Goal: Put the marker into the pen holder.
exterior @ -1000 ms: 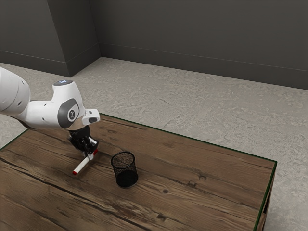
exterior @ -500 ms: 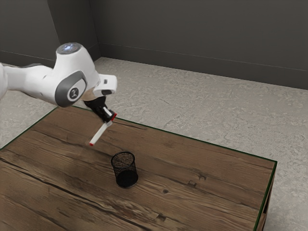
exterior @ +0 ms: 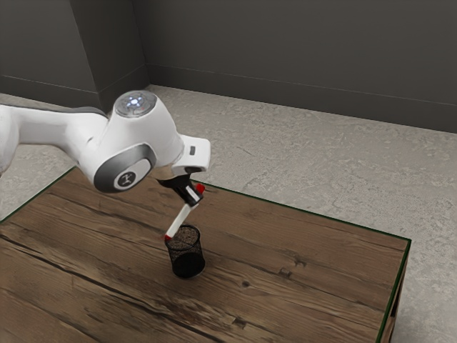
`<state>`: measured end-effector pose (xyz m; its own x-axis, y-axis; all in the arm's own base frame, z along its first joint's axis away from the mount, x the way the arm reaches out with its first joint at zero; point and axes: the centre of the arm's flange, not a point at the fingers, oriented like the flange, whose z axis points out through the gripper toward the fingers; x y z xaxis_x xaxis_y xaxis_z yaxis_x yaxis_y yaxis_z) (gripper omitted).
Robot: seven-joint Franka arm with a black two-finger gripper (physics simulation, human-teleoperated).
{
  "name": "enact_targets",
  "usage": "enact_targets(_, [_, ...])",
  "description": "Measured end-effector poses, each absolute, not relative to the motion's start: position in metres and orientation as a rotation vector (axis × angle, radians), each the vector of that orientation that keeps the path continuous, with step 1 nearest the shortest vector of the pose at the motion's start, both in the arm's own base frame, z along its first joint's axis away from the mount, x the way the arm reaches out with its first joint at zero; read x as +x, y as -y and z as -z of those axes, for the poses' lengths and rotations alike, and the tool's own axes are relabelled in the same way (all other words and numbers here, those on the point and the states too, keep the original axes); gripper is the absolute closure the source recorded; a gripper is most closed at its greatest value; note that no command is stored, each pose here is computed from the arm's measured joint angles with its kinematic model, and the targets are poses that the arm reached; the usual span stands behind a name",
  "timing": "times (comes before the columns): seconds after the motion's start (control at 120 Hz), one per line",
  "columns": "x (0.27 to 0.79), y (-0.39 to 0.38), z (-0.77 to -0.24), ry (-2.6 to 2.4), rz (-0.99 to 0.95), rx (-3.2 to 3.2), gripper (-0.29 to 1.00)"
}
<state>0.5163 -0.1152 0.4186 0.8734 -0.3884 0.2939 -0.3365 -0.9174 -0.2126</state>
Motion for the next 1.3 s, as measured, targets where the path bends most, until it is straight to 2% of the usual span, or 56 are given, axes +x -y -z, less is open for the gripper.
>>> enact_targets(0.467, [0.546, 0.101, -0.375, -0.482, 0.538, -2.898, 0.78])
enact_targets(0.65, [0.547, 0.097, -0.387, -0.448, 0.586, -2.903, 0.39])
enact_targets(0.825, [0.528, 0.092, -0.49, -0.402, 0.834, -2.804, 0.17])
enact_targets(1.067, [0.52, 0.087, -0.525, -0.356, 0.827, -2.787, 0.05])
enact_targets(1.208, [0.542, 0.083, -0.631, -0.142, 0.849, -2.883, 0.03])
enact_targets(1.3, [0.545, 0.079, -0.688, -0.035, 0.779, -2.944, 0.02])
